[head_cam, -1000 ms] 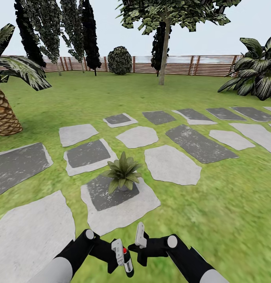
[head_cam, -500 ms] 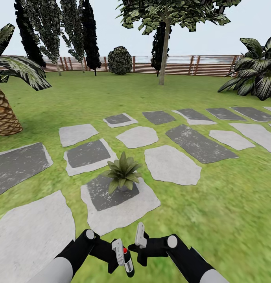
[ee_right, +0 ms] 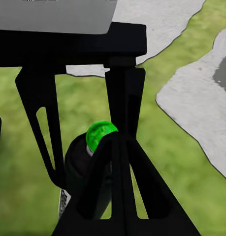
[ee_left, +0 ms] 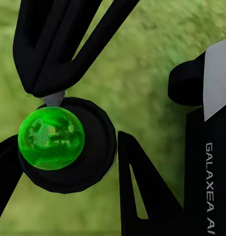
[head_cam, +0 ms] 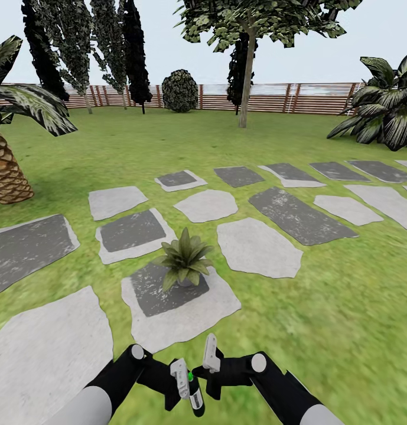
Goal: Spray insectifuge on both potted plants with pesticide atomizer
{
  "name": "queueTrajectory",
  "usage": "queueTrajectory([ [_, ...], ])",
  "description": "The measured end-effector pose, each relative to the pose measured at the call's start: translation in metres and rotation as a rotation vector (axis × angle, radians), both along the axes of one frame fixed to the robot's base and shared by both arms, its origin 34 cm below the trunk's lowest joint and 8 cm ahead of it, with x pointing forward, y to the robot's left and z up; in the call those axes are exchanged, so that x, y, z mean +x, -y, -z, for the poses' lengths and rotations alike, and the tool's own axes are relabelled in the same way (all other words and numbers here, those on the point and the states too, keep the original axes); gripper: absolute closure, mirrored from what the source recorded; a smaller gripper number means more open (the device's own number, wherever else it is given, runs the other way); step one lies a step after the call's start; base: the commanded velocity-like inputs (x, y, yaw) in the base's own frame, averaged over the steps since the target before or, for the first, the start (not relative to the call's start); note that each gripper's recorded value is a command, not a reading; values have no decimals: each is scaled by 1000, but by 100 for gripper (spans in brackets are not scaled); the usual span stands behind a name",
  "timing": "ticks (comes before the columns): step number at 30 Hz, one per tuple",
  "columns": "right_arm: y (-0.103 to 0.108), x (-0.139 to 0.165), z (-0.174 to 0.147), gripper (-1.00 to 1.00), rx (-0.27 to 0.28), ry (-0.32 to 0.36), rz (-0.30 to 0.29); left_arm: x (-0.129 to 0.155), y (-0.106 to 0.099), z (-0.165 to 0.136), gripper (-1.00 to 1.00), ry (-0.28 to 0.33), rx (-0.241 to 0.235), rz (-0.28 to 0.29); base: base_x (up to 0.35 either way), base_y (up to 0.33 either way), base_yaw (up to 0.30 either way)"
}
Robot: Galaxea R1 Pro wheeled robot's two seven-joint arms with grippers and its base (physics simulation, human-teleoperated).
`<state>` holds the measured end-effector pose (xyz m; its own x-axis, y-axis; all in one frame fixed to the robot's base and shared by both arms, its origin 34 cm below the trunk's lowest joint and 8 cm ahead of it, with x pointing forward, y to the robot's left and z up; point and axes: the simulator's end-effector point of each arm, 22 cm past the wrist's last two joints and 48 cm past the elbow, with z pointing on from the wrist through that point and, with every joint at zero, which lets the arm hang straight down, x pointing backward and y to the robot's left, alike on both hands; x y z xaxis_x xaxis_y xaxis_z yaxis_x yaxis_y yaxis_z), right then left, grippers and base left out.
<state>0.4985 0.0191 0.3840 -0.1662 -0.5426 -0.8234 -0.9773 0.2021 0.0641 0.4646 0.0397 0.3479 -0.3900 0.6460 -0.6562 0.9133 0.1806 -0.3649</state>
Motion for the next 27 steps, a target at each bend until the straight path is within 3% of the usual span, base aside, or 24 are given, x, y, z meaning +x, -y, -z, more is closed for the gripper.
queueTrajectory([
  [10,0,0,0,100,0,0,0,2,-24,7,100,-1,34,-10,0,0,0],
  [18,0,0,1,100,-2,-1,0,5,-98,24,100,-6,141,-45,0,0,0],
  [21,4,-1,4,100,-8,-6,4,4,-154,32,100,-20,217,-86,0,0,0],
  [23,10,0,6,100,-17,-7,9,2,-178,36,100,-28,248,-109,0,0,0],
  [24,17,1,9,-100,-26,-7,13,4,-187,36,100,-27,255,-131,0,0,0],
  [25,47,3,21,-100,-68,-14,34,13,-195,33,100,-24,239,-201,0,0,0],
  [27,77,3,35,-100,-105,-42,74,17,-196,33,100,-25,223,-246,0,0,0],
])
